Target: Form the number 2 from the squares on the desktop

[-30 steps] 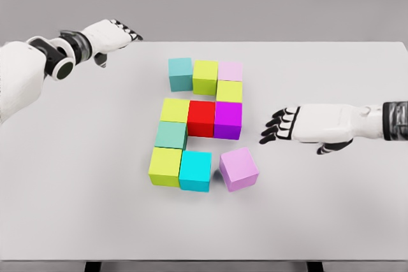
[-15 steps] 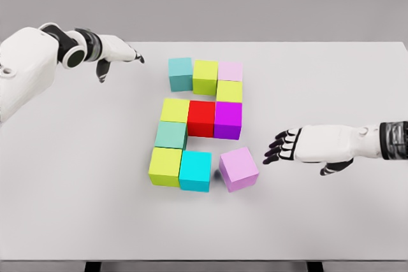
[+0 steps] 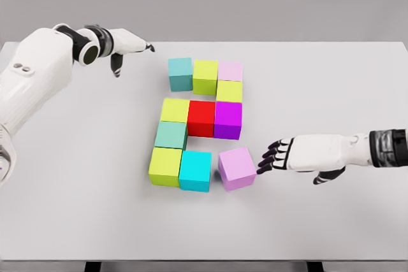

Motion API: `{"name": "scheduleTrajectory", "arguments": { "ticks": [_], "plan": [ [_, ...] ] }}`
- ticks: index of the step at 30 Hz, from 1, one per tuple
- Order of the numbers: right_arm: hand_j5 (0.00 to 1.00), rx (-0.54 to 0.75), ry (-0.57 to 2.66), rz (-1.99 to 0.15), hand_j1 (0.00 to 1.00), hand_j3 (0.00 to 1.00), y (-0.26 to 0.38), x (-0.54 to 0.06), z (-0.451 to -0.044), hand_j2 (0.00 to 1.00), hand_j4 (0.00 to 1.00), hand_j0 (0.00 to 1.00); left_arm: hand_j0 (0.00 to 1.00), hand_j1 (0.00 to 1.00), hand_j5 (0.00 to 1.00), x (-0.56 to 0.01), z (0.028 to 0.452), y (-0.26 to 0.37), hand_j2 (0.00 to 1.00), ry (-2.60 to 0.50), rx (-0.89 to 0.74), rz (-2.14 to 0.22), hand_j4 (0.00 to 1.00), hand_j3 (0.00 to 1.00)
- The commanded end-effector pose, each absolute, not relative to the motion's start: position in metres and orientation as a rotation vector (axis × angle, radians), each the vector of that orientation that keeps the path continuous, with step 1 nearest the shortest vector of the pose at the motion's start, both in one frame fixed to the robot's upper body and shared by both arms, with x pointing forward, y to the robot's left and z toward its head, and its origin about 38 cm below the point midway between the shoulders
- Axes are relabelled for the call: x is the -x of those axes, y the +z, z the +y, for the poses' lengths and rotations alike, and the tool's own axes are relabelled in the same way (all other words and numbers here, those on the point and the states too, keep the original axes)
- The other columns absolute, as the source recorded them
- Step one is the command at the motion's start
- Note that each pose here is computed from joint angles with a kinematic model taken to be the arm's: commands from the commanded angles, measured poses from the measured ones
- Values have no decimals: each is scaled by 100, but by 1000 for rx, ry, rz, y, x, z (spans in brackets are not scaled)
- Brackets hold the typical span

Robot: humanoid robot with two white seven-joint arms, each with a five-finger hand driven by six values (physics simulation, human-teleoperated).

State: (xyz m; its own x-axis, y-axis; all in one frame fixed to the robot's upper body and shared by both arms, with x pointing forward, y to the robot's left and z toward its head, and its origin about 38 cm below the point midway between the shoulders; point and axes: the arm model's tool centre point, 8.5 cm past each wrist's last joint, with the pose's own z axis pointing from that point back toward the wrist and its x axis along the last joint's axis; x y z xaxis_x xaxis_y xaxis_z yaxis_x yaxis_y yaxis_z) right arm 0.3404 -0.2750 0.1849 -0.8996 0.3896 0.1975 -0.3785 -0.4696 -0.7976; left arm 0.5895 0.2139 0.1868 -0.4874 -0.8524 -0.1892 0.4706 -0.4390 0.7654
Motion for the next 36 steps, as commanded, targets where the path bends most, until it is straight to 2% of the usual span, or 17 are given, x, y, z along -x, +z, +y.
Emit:
{"name": "scheduleTrajectory", "arguments": {
  "ticks": [1, 7, 36],
  "plan": [
    [100, -7, 2361, -1287, 100, 100, 181, -339, -271, 100, 100, 100, 100, 100, 100, -590, 213, 186, 100, -1999, -730, -827, 100, 100],
    [100, -25, 2367, -1284, 100, 100, 178, -337, -267, 100, 100, 100, 100, 100, 100, -584, 211, 168, 100, -2008, -699, -803, 100, 100],
    [100, -37, 2382, -1261, 100, 100, 176, -336, -268, 100, 100, 100, 100, 100, 100, -583, 207, 168, 100, -2024, -689, -817, 100, 100]
  ]
}}
